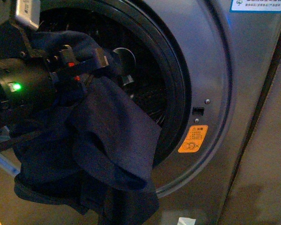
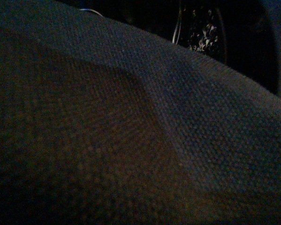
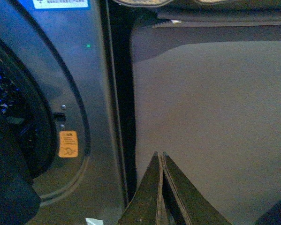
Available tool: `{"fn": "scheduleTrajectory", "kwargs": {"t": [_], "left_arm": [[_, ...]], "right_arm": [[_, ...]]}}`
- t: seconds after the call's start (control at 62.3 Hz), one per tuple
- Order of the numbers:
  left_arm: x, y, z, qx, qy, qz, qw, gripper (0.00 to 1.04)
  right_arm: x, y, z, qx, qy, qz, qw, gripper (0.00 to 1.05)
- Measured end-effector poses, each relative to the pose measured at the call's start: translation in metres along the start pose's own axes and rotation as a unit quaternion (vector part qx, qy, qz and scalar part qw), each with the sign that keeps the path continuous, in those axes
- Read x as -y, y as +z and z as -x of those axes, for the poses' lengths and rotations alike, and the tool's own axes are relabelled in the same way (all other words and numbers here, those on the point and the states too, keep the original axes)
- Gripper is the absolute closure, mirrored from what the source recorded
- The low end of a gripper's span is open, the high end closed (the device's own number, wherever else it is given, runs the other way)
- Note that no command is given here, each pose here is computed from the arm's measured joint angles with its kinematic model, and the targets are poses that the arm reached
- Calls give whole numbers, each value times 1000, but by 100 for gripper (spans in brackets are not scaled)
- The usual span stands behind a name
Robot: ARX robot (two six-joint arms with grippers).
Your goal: Put clothes into washing machine
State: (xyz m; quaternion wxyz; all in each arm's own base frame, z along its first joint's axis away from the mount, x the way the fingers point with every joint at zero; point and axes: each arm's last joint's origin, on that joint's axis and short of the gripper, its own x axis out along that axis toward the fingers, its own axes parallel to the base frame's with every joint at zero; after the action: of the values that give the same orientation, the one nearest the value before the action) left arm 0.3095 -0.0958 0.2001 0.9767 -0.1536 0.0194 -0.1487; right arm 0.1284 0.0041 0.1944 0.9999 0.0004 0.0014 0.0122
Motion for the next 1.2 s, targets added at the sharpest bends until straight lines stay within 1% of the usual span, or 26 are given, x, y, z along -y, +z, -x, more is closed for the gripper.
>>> {"fn": "scheduleTrajectory", "kwargs": {"t": [0.096, 0.289, 0.642, 0.771, 0.995, 1.06, 1.108, 1.204], "left_arm": [[-3, -7, -14, -8, 4, -2, 1000, 92], [-9, -23, -47, -24, 12, -15, 1000, 92], [-26, -49, -91, -47, 52, -46, 996, 92], [-31, -57, -107, -57, 63, -56, 995, 92], [-31, -59, -136, -64, 70, -70, 993, 92], [-30, -58, -145, -63, 69, -79, 992, 92], [-28, -57, -154, -63, 70, -86, 992, 92], [-24, -57, -166, -66, 68, -96, 991, 93]], "right_arm": [[3, -4, 3, 1, -12, 0, 1000, 102], [4, -11, 9, 1, -12, 0, 1000, 102], [4, -20, 16, 2, -12, 0, 1000, 102], [3, -27, 17, 3, -12, 0, 1000, 102], [3, -27, 21, 5, -12, 0, 1000, 102], [3, -31, 27, -13, -12, 0, 1000, 102], [3, -29, 30, 3, -12, 0, 1000, 102], [3, -29, 31, 2, -12, 0, 1000, 102]]}}
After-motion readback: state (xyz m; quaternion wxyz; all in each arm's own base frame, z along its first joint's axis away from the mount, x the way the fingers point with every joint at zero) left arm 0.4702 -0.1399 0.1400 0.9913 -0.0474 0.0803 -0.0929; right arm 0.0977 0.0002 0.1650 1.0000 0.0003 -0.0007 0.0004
